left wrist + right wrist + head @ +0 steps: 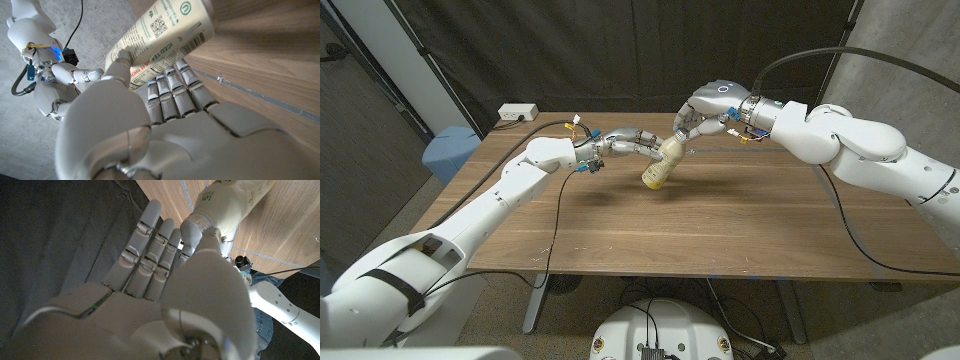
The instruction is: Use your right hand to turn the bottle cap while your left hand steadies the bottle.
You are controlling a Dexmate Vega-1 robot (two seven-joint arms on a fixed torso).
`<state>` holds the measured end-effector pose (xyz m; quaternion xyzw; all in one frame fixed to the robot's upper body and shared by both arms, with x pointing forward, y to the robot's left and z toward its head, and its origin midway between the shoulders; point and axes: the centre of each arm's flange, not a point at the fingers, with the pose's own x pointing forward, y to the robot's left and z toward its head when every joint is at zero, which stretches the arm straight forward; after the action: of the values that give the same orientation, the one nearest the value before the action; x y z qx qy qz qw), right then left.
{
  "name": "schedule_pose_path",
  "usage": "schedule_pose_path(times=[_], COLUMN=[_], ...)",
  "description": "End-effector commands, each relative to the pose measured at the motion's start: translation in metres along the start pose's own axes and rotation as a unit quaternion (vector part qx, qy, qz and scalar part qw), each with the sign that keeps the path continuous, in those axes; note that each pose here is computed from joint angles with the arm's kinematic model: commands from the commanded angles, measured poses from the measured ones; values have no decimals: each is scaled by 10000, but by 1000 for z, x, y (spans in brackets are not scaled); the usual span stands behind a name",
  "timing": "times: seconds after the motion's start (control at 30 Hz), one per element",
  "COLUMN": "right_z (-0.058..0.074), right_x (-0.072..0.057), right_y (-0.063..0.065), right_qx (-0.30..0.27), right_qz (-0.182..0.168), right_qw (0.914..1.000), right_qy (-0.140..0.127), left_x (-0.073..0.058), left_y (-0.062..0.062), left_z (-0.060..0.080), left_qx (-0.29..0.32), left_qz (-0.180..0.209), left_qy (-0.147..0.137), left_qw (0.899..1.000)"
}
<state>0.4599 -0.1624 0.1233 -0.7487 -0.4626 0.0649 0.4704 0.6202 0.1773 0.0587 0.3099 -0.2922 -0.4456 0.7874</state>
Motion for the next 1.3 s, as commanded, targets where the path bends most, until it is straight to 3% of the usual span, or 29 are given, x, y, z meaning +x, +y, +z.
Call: schedule_pose_path(times=[0.03,0.4,0.77,1.3], right_z=[0,-1,2,3], right_x=[-2,-5,-7,-12], right_y=[2,3,3,0], right_qx=[-134,-214,-485,-392], right_qz=[-155,-454,-568,-507], right_qw=[9997,9980,9963,9978], right_qy=[-138,-378,-430,-194], left_x=[0,1,2,6], left_y=[6,9,8,3], left_z=[-1,-1,0,0], left_qx=[-164,-219,-223,-173], left_qz=[-109,-219,-302,-378], left_qy=[-73,-90,-81,-42], left_qw=[9998,9995,9993,9991])
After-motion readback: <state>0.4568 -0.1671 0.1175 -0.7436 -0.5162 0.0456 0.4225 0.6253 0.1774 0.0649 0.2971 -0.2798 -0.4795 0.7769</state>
